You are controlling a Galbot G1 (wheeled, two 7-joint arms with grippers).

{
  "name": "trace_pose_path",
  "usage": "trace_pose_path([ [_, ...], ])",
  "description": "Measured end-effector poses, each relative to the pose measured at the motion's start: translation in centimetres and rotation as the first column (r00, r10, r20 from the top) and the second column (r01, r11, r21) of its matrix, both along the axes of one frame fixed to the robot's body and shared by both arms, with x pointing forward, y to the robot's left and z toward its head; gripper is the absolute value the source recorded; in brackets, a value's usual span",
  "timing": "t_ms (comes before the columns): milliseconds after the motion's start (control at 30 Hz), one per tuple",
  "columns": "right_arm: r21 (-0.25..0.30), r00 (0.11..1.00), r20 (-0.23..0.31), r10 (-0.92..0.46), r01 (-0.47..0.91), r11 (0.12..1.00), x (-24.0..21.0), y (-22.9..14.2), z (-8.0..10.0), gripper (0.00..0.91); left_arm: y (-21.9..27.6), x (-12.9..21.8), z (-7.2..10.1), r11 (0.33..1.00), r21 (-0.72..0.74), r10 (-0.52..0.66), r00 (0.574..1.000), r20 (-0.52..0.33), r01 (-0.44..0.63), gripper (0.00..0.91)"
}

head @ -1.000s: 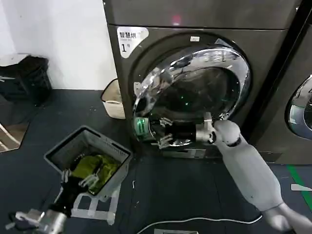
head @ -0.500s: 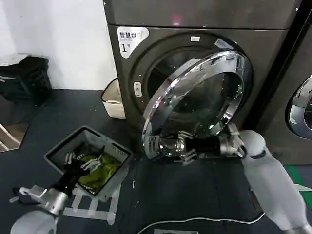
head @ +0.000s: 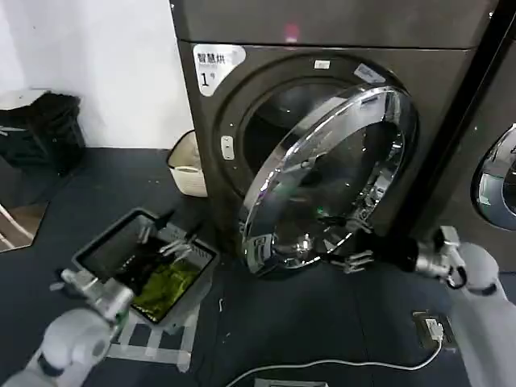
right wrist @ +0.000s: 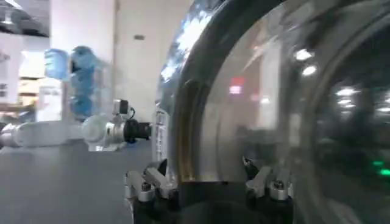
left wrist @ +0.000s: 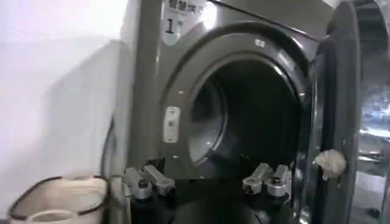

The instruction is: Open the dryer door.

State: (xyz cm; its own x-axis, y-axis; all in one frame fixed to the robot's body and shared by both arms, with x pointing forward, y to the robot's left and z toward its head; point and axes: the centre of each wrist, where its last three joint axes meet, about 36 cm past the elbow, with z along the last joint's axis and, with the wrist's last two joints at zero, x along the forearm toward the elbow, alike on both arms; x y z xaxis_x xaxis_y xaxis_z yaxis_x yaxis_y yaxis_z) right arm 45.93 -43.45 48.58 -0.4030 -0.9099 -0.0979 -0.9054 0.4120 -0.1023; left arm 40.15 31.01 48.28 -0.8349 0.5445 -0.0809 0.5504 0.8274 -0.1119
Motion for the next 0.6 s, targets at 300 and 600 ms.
trace_pose_path([
  [300,0.048,0.934,0.024,-0.357,0.356,0.933,-7.0,-4.6,-0.3,0.907,-0.8,3.5,0.9,0.996,-0.013,-0.091,0.996,0.002,0.091,0.907],
  [600,0.088,0.657,0.076,-0.75,0.745,0.662,-14.1,-6.3,0.3,0.907,-2.4,5.2,1.1,0.969,-0.01,-0.245,0.969,-0.025,0.245,0.907],
])
